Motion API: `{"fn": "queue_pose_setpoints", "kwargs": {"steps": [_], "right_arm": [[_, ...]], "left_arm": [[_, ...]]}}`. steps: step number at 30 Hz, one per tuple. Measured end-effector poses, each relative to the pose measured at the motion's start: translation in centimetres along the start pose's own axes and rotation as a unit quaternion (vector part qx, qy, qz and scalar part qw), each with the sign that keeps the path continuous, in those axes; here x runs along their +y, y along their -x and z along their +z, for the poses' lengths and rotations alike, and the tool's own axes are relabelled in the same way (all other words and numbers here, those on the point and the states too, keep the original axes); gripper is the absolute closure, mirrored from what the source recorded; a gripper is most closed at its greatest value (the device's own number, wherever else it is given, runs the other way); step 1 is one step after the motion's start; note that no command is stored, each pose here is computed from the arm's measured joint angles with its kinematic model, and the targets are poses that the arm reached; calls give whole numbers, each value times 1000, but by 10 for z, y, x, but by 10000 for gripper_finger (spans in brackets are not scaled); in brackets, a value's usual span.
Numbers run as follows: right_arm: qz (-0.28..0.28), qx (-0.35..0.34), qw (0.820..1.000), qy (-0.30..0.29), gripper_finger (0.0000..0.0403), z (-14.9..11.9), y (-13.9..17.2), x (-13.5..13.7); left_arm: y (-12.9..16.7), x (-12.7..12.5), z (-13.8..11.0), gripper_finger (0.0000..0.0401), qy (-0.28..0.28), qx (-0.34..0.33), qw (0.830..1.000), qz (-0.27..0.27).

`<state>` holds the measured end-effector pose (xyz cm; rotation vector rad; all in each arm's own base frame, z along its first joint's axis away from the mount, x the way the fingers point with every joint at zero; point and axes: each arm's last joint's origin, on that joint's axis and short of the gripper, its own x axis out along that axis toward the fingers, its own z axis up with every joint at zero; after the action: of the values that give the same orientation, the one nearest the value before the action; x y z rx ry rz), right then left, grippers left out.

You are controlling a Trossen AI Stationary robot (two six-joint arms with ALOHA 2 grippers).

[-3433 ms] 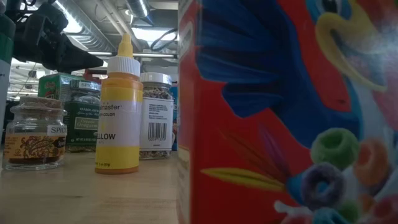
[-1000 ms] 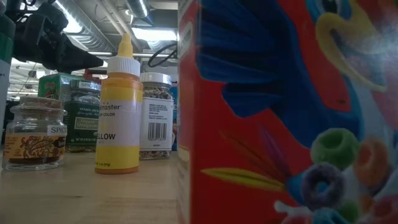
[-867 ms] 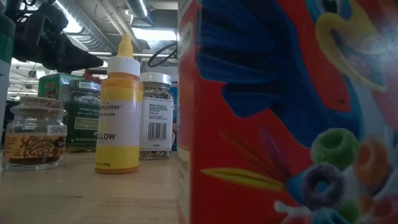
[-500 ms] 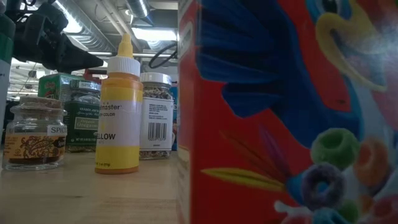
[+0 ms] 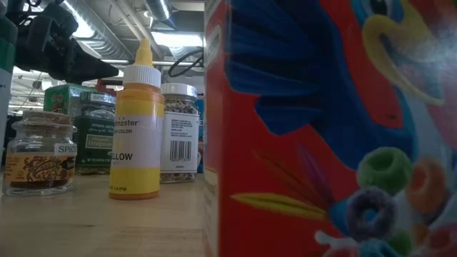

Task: Pick & Place Kitchen Items
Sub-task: Put the purple food coloring bottle into the middle black transparent bin, then put the green spice bottle into the left white bin

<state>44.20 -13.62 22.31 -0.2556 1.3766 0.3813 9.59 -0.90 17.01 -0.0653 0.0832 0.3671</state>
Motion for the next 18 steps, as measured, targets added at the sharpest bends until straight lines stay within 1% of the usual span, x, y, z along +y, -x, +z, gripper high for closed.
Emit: {"fn": "queue_pose_setpoints", "kwargs": {"steps": [4, 8, 11, 18], "right_arm": [[-4, 4, 1000, 3, 178, 1, 0, 1], [-26, 28, 999, 6, 178, 1, -1, 2], [-30, 40, 999, 8, 178, 1, 0, 3], [-36, 36, 999, 9, 178, 6, 20, 9]], "left_arm": [[0, 0, 0, 397, 0, 0, 1000, 0], [0, 0, 0, 397, 0, 0, 1000, 0], [0, 0, 0, 397, 0, 0, 1000, 0], [0, 0, 0, 397, 0, 0, 1000, 0]]}}
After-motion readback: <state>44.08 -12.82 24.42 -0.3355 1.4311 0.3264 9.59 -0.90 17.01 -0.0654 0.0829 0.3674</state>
